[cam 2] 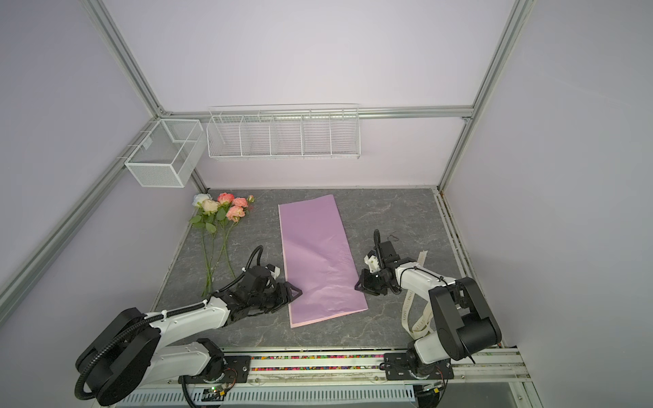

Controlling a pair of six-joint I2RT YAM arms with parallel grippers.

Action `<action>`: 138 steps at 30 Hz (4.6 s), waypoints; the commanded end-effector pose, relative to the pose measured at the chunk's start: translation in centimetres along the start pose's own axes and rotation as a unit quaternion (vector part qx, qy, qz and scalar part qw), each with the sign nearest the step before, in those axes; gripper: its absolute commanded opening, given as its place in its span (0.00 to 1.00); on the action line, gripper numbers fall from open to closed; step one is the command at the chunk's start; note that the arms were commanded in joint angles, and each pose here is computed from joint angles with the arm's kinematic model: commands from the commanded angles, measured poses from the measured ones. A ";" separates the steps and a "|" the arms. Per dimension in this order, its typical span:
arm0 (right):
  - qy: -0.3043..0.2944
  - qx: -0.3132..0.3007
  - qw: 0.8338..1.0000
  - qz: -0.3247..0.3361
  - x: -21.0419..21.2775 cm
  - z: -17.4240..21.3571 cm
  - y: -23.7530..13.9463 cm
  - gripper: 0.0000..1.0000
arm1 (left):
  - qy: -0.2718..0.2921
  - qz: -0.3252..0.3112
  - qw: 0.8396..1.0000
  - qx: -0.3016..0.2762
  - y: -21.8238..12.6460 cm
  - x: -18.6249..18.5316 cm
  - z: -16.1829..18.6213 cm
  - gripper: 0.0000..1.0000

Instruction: Tie the bouquet of fake flowers

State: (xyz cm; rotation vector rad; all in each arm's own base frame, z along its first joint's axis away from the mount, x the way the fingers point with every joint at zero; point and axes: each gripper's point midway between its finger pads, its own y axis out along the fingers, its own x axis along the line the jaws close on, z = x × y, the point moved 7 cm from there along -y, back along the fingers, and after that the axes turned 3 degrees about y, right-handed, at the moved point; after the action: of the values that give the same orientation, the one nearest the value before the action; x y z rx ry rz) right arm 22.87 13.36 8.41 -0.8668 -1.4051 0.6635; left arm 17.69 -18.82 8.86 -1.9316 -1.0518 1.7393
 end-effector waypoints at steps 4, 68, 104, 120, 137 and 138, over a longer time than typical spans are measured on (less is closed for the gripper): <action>0.008 0.009 1.000 0.025 -1.0 0.5 0.8 0.26 | -0.022 -0.004 1.000 -0.008 0.5 0.6 0.1 0.65; 0.015 0.016 0.998 0.057 -2.1 1.3 1.9 0.26 | -0.039 0.020 0.998 0.034 0.3 0.7 1.6 0.45; -0.575 -0.233 0.781 -0.068 12.5 9.1 -6.1 0.86 | 0.001 0.110 0.994 -0.008 -0.9 -6.9 -2.8 0.00; -0.662 -0.224 0.708 0.101 16.2 7.3 1.5 0.60 | 0.004 0.106 0.994 -0.010 -1.3 -7.2 -2.9 0.00; -0.463 -0.396 0.791 0.057 14.4 4.1 -5.2 0.07 | 0.052 -0.012 0.984 -0.169 -7.9 -7.2 -5.0 0.72; -0.444 -0.408 0.797 0.043 14.1 3.8 -5.9 0.07 | 0.063 -0.014 0.982 -0.176 -8.1 -7.3 -5.2 0.70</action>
State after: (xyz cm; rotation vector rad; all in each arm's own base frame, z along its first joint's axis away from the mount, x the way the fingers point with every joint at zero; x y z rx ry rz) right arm 19.06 23.50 19.64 -1.3140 -2.7147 0.7840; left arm 20.16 -18.80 20.58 -2.2349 -1.2506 1.6061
